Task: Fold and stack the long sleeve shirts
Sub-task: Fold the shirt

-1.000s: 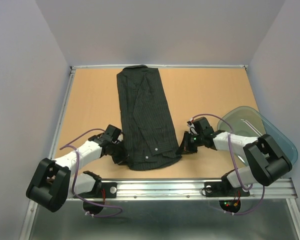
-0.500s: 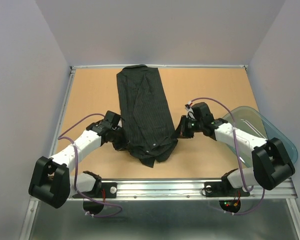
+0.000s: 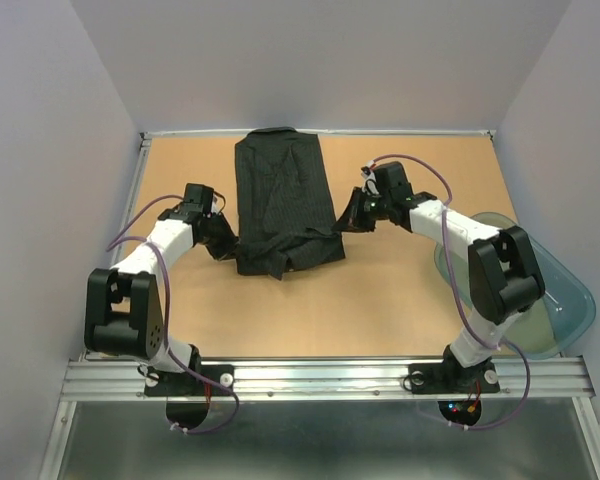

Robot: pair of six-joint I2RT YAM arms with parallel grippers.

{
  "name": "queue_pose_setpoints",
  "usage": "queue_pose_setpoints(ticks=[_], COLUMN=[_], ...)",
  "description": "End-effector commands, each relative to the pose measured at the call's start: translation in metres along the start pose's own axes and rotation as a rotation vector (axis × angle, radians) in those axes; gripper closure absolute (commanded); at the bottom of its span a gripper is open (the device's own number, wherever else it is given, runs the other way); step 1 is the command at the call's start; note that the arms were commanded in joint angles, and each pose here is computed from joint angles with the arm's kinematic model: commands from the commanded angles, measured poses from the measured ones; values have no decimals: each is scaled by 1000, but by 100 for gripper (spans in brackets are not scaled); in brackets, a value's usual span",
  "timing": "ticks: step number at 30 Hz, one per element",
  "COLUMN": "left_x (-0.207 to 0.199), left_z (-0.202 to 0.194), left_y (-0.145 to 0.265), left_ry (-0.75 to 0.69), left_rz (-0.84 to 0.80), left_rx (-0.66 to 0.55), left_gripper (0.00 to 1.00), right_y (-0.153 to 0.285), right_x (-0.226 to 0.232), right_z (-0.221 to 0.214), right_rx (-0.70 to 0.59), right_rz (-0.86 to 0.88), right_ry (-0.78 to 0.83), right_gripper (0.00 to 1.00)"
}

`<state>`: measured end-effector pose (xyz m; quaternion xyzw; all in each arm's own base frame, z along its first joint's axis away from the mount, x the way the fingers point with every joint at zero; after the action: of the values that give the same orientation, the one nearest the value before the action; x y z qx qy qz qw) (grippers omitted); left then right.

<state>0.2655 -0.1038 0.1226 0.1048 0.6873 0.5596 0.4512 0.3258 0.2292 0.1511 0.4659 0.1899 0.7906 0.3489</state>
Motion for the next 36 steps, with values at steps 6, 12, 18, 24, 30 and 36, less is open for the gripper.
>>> queue_pose_setpoints(ticks=[6, 12, 18, 24, 30, 36], left_x=[-58, -80, -97, -115, -124, -118], left_z=[62, 98, 128, 148, 162, 166], left_y=[0, -11, -28, -32, -43, -59], left_ry=[-64, -70, -113, -142, -150, -148], left_rz=[-140, -155, -168, -214, -245, -222], left_rx=[-103, -162, -228, -293, -331, -327], left_gripper=[92, 92, 92, 92, 89, 85], right_y=[-13, -34, -57, -72, -80, -89], right_x=[0, -11, -27, -38, -49, -61], right_z=[82, 109, 133, 149, 165, 170], right_rx=[-130, -151, -181, -200, -228, -231], right_rz=[38, 29, -2, -10, -23, -33], right_ry=[69, 77, 113, 144, 155, 167], right_gripper=[99, 99, 99, 99, 97, 88])
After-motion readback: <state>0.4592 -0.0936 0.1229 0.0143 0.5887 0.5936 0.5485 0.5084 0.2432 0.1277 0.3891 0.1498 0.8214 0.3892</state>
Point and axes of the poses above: each gripper's point midway between its finger pads, its own y axis back along the fingers, its own x axis along the line the jaws close on, z = x × y, the point moved 5 cm from there along y, back along the fingers, and after that the axes turned 14 degrees about y, right-handed, at the moved point
